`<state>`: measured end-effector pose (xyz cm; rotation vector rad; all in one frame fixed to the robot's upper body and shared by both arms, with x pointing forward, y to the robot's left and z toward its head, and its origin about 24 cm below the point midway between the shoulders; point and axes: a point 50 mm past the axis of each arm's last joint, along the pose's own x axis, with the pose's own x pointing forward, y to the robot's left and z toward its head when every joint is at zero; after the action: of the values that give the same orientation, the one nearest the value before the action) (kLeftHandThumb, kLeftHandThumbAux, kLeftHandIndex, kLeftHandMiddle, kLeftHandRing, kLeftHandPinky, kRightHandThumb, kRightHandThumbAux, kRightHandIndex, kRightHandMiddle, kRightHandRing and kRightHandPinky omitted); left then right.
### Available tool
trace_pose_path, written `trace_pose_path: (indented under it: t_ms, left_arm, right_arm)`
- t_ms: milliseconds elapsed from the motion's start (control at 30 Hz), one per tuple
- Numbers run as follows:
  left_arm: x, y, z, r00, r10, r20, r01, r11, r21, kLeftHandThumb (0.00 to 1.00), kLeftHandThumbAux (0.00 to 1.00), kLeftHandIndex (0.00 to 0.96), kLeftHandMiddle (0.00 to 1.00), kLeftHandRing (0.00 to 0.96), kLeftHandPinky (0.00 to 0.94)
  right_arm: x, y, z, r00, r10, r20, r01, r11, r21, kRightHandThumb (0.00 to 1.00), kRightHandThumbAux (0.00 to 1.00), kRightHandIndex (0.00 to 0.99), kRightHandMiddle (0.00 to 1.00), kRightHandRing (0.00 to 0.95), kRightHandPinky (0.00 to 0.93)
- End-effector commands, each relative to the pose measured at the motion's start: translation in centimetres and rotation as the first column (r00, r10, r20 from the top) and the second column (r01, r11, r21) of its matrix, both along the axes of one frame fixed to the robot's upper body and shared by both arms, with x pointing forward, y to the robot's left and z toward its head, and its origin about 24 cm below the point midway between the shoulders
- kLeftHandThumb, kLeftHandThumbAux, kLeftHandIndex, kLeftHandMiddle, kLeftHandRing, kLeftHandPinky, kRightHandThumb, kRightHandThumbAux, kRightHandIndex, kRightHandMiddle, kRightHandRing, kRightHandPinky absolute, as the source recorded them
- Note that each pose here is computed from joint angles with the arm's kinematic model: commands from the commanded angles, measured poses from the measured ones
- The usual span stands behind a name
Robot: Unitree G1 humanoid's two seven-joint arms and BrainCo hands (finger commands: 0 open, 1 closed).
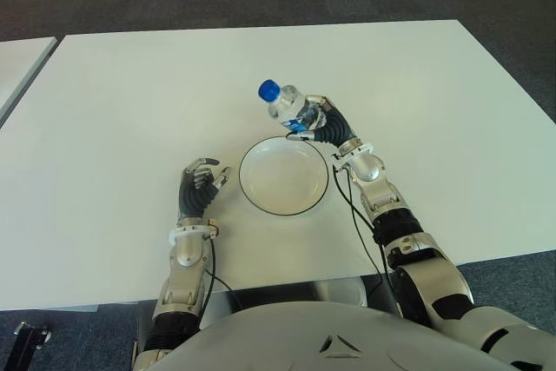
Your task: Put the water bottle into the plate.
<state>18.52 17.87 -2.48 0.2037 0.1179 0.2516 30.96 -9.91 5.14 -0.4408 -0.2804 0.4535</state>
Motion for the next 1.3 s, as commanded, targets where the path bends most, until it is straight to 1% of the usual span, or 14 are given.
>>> trace_pose_path:
  t_ms: [33,133,200,367,500,567,600,733,800,900,1000,1100,1300]
  left_arm:
    - [-0.4,0.2,-0.6,0.999,0.014,-0.046,-0.014,1.000,0.012,0.708,0.715,0.437,0.825,0.835,0.840]
    - [-0.4,0.2,-0.6,0.999,0.018,-0.044,-0.017,1.000,0.013,0.708,0.715,0.437,0.820,0.829,0.831]
    - [-0.5,0.2,-0.6,0.999,0.019,-0.042,-0.018,1.000,0.013,0.708,0.715,0.437,0.817,0.826,0.831]
    - [-0.5,0.1,-0.6,0.999,0.016,-0.043,-0.016,1.000,0.009,0.708,0.715,0.437,0.818,0.830,0.841]
    - [-0.5,0.2,-0.6,0.999,0.017,-0.042,-0.017,1.000,0.009,0.708,0.715,0.437,0.822,0.834,0.846]
    - [-0.5,0.1,-0.6,0.999,0.018,-0.041,-0.018,1.000,0.009,0.708,0.715,0.437,0.825,0.837,0.846]
    - [-0.5,0.1,-0.6,0.999,0.018,-0.041,-0.018,1.000,0.009,0.708,0.715,0.437,0.826,0.838,0.846]
    - [-0.5,0.1,-0.6,0.999,0.019,-0.041,-0.018,1.000,0.007,0.708,0.715,0.437,0.828,0.839,0.846]
    - [-0.5,0.1,-0.6,0.999,0.018,-0.040,-0.018,1.000,0.006,0.708,0.715,0.437,0.827,0.839,0.845]
    - [-0.5,0.1,-0.6,0.999,0.018,-0.037,-0.017,1.000,0.007,0.708,0.715,0.437,0.828,0.840,0.848]
    - [-0.5,0.1,-0.7,0.999,0.018,-0.040,-0.018,1.000,0.008,0.707,0.715,0.437,0.832,0.844,0.851]
    - [-0.5,0.1,-0.7,0.999,0.018,-0.042,-0.018,1.000,0.007,0.707,0.715,0.437,0.833,0.845,0.851]
    - [-0.5,0.1,-0.7,0.999,0.016,-0.034,-0.016,1.000,0.001,0.708,0.715,0.437,0.826,0.839,0.844]
  right_arm:
    - [-0.1,-0.1,0.6,0.998,0.054,0.028,-0.053,0.997,-0.060,0.708,0.718,0.439,0.921,0.918,0.907]
    - [-0.3,0.0,0.6,0.995,0.098,0.026,-0.095,0.990,-0.108,0.708,0.718,0.439,0.926,0.920,0.910]
    - [-0.4,0.0,0.6,0.994,0.111,0.025,-0.107,0.987,-0.121,0.708,0.718,0.439,0.928,0.920,0.908]
    - [-0.6,0.2,0.2,0.989,0.150,0.013,-0.144,0.970,-0.196,0.709,0.718,0.439,0.928,0.918,0.907]
    - [-0.7,0.2,0.0,0.985,0.174,0.009,-0.164,0.945,-0.284,0.710,0.718,0.439,0.924,0.913,0.898]
    - [-0.7,0.2,-0.2,0.982,0.187,-0.017,-0.181,0.918,-0.352,0.710,0.719,0.439,0.918,0.907,0.892]
    - [-0.7,0.1,-0.4,0.981,0.191,-0.040,-0.191,0.898,-0.397,0.710,0.719,0.439,0.916,0.904,0.889]
    - [-0.9,0.0,-0.7,0.977,0.185,-0.104,-0.212,0.821,-0.529,0.713,0.718,0.440,0.897,0.889,0.874]
    - [-1.0,0.1,-0.7,0.976,0.177,-0.125,-0.216,0.790,-0.574,0.712,0.718,0.440,0.888,0.881,0.866]
    - [-1.1,0.1,-0.7,0.975,0.160,-0.152,-0.221,0.753,-0.620,0.712,0.718,0.441,0.878,0.873,0.863]
    - [-1.3,0.2,-0.7,0.973,0.145,-0.177,-0.227,0.706,-0.671,0.712,0.718,0.441,0.866,0.865,0.864]
    - [-1.4,0.3,-0.6,0.974,0.128,-0.187,-0.225,0.666,-0.711,0.710,0.719,0.441,0.860,0.860,0.861]
    - [-1.8,0.4,-0.2,0.979,0.101,-0.176,-0.200,0.628,-0.752,0.707,0.720,0.441,0.842,0.846,0.850]
